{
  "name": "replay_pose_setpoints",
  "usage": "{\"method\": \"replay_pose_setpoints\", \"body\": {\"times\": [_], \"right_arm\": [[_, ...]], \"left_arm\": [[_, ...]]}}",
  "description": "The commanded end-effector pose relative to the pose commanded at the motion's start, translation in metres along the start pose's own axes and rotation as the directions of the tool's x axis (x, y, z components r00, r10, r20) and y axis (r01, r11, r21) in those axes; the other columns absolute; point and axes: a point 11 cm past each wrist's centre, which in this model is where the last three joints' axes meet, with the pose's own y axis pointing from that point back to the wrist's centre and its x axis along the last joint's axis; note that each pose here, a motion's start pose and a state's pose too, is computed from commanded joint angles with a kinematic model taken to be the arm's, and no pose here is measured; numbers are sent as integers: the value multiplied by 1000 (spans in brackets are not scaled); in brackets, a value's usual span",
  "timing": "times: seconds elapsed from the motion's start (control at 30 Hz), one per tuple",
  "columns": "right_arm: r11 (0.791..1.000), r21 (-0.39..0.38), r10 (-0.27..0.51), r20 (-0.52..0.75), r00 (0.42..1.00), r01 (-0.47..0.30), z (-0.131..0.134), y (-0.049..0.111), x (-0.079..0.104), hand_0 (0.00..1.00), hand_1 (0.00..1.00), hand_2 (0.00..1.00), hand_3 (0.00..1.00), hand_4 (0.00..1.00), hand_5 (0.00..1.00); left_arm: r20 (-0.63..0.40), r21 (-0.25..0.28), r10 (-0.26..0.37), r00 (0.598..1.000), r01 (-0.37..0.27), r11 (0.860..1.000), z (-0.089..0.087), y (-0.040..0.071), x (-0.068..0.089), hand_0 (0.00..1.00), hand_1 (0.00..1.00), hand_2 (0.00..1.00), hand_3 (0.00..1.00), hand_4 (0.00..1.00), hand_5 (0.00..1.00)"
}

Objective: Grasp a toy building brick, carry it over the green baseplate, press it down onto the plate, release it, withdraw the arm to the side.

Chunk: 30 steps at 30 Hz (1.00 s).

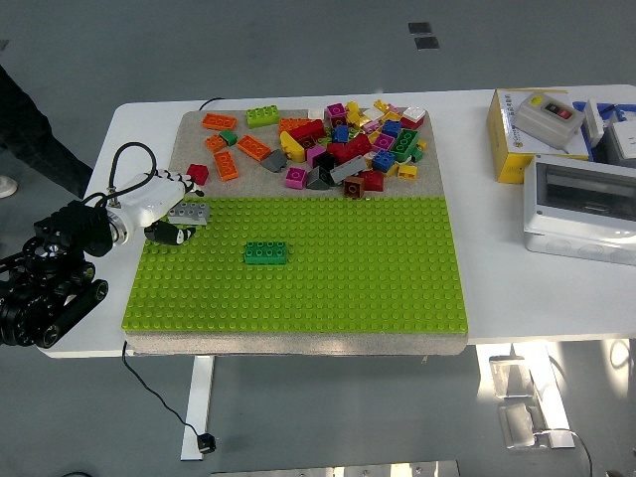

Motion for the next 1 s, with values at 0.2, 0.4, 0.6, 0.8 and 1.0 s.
{"method": "replay_pose_setpoints", "body": {"times": [0.2,0.4,0.6,0.8,1.0], "right_arm": [[1000,2,-1,-3,1000,1,-1,0,0,637,572,637,762,388,998],[1000,3,-1,-4,1000,1,-2,0,-1,639,578,637,762,389,998],[1000,6,0,-9,1000,0,-3,1,0,639,577,636,761,389,998],[1000,8,1,-12,1000,-1,-5,1,0,639,566,636,762,390,998],[1000,10,2,-13,1000,-2,-6,2,1,638,569,634,760,390,998]], "left_arm": [[-19,34,12,1000,-11,999,-12,-1,0,998,987,991,836,603,192],[-44,53,5,999,-3,999,-17,-2,-3,998,985,988,832,586,181],[-73,58,-12,997,16,998,-16,-3,-9,998,979,979,803,544,160],[-108,63,-18,994,25,998,-14,-4,-11,998,976,974,762,534,165],[-148,62,-23,989,33,998,-11,-5,-13,998,972,971,740,535,168]]}}
